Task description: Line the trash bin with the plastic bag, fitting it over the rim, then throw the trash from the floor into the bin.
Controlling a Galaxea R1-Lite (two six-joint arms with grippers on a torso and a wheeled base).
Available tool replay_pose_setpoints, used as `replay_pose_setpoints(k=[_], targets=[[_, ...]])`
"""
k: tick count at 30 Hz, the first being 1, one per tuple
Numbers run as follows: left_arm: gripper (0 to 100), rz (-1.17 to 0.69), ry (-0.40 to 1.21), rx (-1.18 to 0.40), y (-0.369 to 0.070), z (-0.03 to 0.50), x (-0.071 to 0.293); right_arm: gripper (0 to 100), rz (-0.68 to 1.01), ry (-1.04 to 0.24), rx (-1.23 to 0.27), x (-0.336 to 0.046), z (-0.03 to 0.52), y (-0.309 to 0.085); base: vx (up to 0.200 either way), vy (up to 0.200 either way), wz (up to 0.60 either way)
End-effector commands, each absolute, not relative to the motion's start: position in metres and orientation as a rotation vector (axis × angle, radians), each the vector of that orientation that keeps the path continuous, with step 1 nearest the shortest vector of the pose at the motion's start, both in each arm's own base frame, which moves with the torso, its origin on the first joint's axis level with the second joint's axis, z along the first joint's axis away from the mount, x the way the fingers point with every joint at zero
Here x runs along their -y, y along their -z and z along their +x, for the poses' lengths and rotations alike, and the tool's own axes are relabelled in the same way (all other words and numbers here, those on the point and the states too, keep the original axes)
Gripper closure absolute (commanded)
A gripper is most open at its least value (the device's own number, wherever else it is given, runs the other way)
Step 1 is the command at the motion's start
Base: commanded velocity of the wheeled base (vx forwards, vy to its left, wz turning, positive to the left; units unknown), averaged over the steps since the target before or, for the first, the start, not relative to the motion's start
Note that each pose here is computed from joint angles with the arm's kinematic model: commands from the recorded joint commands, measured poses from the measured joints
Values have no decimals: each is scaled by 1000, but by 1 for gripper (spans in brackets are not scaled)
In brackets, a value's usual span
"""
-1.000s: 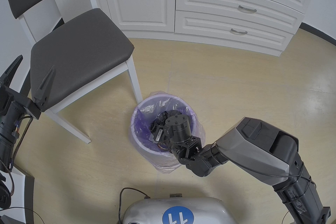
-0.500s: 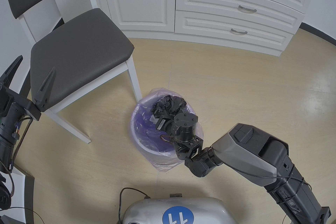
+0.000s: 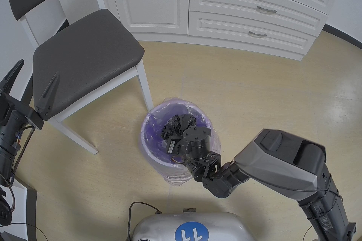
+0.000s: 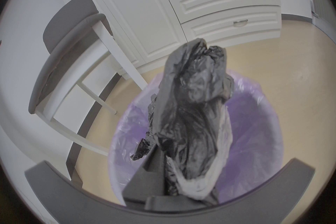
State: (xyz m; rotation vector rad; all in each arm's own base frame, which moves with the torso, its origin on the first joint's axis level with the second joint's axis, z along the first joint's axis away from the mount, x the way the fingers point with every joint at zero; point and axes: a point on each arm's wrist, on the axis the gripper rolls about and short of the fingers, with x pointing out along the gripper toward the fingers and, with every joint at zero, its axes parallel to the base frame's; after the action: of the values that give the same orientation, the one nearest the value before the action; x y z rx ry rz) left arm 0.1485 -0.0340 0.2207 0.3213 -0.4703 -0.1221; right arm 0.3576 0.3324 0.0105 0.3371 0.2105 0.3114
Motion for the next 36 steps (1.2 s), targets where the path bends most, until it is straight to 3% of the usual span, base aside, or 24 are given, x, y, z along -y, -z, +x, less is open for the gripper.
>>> replay_pose_setpoints(k=[1, 10, 15, 24, 36], targets=[[0, 321, 122, 473, -221, 148, 34, 100, 366, -326, -163, -329, 351, -51, 0, 0, 0], [0, 323, 121, 465, -219, 148, 34, 100, 347, -333, -193, -316, 328, -96, 0, 0, 0], [0, 348, 120, 454, -216, 149, 34, 100, 291, -332, -301, -323, 321, -73, 0, 0, 0], [0, 359, 121, 449, -215, 148, 34, 100, 397, -296, -339, -351, 352, -8, 0, 0, 0], [0, 359, 121, 449, -215, 147, 34, 100, 604, -324, -270, -355, 356, -29, 0, 0, 0]])
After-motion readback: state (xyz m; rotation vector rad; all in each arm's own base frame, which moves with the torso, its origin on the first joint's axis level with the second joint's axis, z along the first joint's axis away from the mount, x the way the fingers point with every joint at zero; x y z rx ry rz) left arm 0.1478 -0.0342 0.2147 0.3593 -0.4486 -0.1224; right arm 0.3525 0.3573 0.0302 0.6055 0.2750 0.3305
